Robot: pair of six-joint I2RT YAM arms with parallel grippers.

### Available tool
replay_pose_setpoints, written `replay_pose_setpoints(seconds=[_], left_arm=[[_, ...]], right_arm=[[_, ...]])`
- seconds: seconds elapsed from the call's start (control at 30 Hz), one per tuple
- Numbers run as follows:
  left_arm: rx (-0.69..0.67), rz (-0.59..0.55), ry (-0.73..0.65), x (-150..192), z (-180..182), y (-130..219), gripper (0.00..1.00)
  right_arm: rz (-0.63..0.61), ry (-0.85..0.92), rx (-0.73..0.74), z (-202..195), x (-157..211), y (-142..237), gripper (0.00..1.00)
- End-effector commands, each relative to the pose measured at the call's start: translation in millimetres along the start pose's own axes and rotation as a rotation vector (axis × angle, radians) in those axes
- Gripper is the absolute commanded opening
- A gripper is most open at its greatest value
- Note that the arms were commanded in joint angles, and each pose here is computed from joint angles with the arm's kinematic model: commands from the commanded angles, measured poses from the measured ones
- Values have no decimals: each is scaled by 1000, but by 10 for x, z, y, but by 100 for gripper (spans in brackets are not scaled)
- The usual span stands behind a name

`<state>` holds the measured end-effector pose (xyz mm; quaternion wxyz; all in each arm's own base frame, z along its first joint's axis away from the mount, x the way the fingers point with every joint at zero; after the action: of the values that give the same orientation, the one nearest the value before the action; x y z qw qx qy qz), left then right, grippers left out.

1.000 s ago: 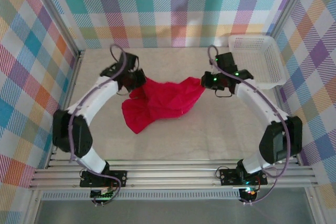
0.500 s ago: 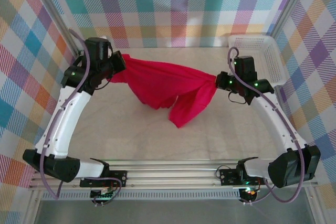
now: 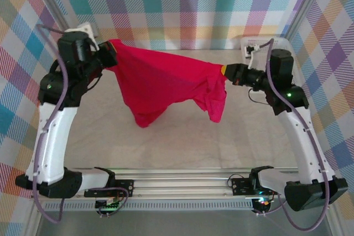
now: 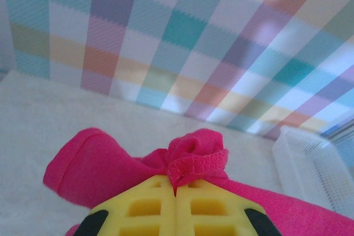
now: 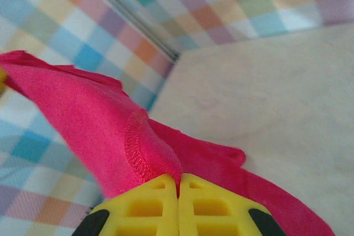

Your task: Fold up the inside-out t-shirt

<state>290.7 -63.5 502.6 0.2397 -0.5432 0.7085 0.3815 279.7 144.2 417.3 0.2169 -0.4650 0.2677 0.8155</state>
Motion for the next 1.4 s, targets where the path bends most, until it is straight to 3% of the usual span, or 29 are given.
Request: replay_pose_setpoints(seconds=[0.0,0.13,0.23,0.37,0.57,0.6,0.67,0.7,0.77,0.8,0.93,1.17,1.37], left_arm=[[113,-206,4,-464,-178,581,0],[181,-217,4,-488,-253,733,0],[182,-141,-10,-322,-264,426,0],[104,48,-52,189,-136,-541,0],[-118,376,-113,1316,403,-2250,0],[-155,413,-117,1472,498,-2463,7],[-245,447,-129,1631,676,-2717,47],[-284,452,-139,1650,734,-2771,59],[-361,451,-159,1621,830,-2736,72],[-393,456,-165,1602,869,-2660,73],[-448,527,-163,1748,1043,-2171,72],[-522,637,22,2480,1714,-1160,69],[-485,707,177,3058,2002,-1161,67]], right_arm=[[-106,83,-91,421,-255,336,2],[-168,100,-10,452,-315,511,0],[-168,81,81,269,-247,477,0],[-101,12,275,-314,100,237,0],[38,-112,546,-1264,872,-148,0],[68,-126,593,-1407,988,-195,0],[127,-146,673,-1635,1144,-269,6],[161,-159,705,-1730,1205,-306,11],[232,-172,731,-1827,1265,-372,38],[278,-186,742,-1857,1294,-391,49],[383,-217,755,-1864,1382,-384,73],[465,-363,477,-1468,1938,-625,76],[566,-478,413,-1517,2497,-948,77]])
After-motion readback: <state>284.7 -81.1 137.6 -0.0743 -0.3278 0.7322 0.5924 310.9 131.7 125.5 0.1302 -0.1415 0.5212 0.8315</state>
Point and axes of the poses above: each hand's point on the last joint's axis, 136 mm out from that joint toward the fingers, its own y axis back along the fingers, its own z axis along the line the jaws close on, x = y × z, the point moved 3 cm from there along y, back along the fingers, and after that the axes turned 14 degrees about y, right-handed, at the moved point
